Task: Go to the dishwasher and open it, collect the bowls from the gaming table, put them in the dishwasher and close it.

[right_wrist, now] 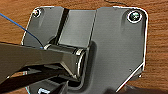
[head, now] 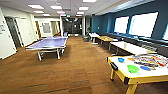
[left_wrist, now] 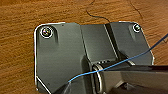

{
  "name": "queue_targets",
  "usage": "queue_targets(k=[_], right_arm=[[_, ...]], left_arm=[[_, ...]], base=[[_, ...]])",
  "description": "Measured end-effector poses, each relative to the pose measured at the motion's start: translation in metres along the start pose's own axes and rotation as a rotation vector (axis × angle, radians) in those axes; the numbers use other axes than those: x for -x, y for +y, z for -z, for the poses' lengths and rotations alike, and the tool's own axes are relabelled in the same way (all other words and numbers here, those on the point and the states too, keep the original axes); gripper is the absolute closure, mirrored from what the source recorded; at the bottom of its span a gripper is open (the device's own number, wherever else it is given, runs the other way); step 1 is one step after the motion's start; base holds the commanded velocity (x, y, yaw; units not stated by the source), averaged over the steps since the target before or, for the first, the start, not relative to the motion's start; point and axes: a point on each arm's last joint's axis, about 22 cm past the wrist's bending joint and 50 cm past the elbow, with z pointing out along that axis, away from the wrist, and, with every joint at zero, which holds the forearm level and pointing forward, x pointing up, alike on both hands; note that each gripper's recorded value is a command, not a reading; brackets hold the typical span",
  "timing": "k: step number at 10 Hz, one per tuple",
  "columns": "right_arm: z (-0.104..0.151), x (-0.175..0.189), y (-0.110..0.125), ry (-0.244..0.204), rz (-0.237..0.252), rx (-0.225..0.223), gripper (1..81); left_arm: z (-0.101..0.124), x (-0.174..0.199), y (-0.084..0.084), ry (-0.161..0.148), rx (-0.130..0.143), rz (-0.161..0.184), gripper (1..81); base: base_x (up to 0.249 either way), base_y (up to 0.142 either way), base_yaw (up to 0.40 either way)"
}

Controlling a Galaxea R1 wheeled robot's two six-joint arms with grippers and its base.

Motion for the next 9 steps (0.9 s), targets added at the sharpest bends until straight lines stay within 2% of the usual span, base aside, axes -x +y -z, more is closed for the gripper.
queue_targets(k=[3, 5, 7, 9], right_arm=[[0.0, 0.0, 0.0, 0.001, 0.0, 0.0, 1.0], [0.0, -0.005, 0.002, 0.007, 0.002, 0.002, 1.0], [-0.001, 0.001, -0.007, -0.001, -0.001, -0.01, 1.0], [-0.001, 0.001, -0.005, 0.0, 0.0, -0.007, 1.0]], left_arm=[[0.001, 0.003, -0.004, -0.012, -0.005, 0.0, 1.0], [0.002, 0.018, -0.001, -0.035, -0.001, 0.005, 1.0], [0.001, -0.002, -0.007, -0.008, -0.009, -0.002, 1.0], [0.001, 0.002, -0.006, -0.014, -0.008, 0.0, 1.0]], base=[[0.0, 0.0, -0.329], [0.0, 0.0, -0.386], [0.0, 0.0, -0.388], [0.0, 0.0, -0.392]])
